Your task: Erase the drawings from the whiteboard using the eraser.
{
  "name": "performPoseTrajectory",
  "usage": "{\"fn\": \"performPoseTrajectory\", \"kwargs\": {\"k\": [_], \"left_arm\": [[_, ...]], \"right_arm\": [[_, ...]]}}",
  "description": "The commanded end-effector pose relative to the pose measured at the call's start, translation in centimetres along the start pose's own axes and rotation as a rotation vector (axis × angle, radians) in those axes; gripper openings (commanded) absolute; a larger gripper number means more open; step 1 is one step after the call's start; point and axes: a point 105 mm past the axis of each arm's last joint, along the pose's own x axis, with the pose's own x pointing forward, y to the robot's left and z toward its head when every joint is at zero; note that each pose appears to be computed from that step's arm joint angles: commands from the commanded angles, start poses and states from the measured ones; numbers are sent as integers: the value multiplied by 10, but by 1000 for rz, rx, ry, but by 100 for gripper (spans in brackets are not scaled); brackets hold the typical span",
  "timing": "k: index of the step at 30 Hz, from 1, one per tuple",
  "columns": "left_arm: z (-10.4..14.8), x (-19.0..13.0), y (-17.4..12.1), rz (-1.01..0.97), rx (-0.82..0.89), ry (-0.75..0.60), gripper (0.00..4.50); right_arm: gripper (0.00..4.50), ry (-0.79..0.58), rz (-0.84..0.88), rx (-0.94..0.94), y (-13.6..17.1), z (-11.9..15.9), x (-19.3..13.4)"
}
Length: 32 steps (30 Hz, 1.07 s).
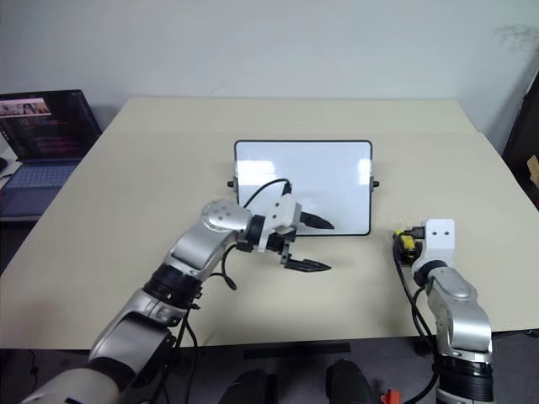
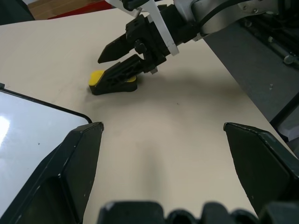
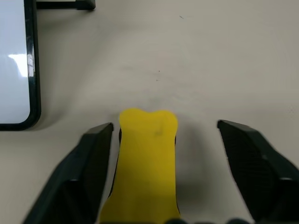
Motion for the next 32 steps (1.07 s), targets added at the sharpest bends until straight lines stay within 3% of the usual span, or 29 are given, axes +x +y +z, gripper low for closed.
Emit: {"fn": "performPoseTrajectory", "kwargs": {"k": [1, 7, 12, 14, 18, 21, 24, 32], "left_arm": [[8, -4, 5, 65, 27, -37, 450], [-4, -31, 12, 298, -51, -65, 450], [-18, -62, 5, 621, -130, -92, 450], [-21, -75, 7, 775, -168, -109, 450], [-51, -140, -2, 1233, -227, -44, 450], [-64, -160, -14, 1423, -255, 6, 450], [-71, -171, -27, 1538, -284, 36, 450], [-82, -166, -46, 1593, -368, 58, 450]], "right_arm": [[448, -136, 7, -30, -1, 32, -4], [448, -303, 148, -36, 33, 64, -26], [448, -356, 231, -119, 57, 54, -51], [448, -363, 216, -139, 53, 44, -55], [448, -363, 61, -130, 33, 10, -64], [448, -339, -24, -74, 9, -9, -71], [448, -283, -86, -12, -11, -27, -77], [448, -215, -9, -10, -7, -37, -70]]}}
